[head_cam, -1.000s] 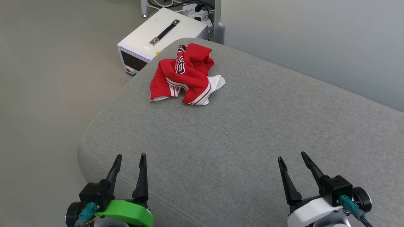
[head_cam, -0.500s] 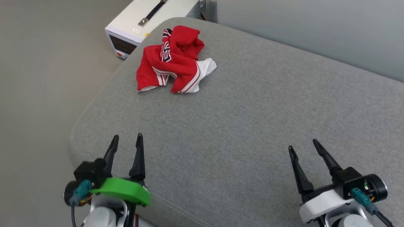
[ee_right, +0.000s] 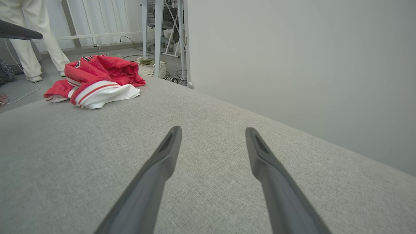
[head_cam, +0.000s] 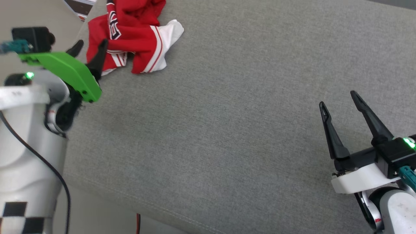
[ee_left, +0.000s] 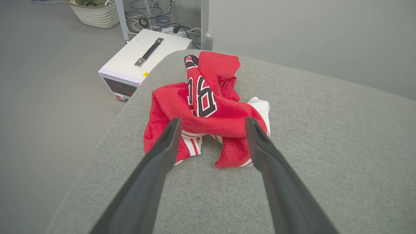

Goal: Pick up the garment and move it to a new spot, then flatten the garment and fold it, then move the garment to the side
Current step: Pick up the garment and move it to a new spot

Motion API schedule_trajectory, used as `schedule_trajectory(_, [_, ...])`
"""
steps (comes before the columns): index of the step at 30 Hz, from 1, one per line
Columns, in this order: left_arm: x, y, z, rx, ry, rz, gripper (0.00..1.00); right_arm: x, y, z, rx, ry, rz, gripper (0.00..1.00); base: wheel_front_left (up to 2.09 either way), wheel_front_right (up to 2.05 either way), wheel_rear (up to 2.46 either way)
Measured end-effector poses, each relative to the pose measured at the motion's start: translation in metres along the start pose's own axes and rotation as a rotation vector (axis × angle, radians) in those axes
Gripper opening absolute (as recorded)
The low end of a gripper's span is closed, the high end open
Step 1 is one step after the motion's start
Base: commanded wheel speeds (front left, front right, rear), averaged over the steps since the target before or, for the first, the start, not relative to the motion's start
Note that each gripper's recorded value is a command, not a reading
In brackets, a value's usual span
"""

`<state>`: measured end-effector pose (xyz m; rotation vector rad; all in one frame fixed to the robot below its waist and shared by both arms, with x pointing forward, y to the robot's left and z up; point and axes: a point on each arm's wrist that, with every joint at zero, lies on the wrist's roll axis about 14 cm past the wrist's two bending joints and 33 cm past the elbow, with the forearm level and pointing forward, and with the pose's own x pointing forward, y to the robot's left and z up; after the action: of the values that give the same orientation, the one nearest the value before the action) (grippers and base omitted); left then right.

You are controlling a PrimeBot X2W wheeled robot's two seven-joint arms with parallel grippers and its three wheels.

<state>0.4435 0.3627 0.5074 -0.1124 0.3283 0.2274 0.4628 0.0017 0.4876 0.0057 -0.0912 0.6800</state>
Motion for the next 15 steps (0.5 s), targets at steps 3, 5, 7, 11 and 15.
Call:
schedule_trajectory(3, [0.025,-0.001,0.001,0.008,0.121,-0.022,1.0,0.0,-0.011,-0.01,0.01,0.015,-0.022,1.0,0.0,0.0,0.0])
schedule_trajectory(5, [0.042,-0.002,-0.004,0.013,0.211,-0.029,1.0,-0.002,-0.018,-0.021,0.017,0.037,-0.037,1.0,0.0,0.0,0.0])
schedule_trajectory(7, [0.055,-0.003,-0.014,-0.007,0.298,-0.034,1.0,-0.005,-0.025,-0.033,0.023,0.065,-0.052,1.0,0.0,0.0,0.0])
schedule_trajectory(11, [0.075,-0.008,-0.041,-0.028,0.478,-0.037,1.0,-0.014,-0.038,-0.052,0.03,0.112,-0.089,1.0,0.0,0.0,0.0])
schedule_trajectory(15, [0.094,-0.022,-0.066,-0.04,0.584,-0.052,1.0,-0.024,-0.048,-0.067,0.038,0.153,-0.12,1.0,0.0,0.0,0.0])
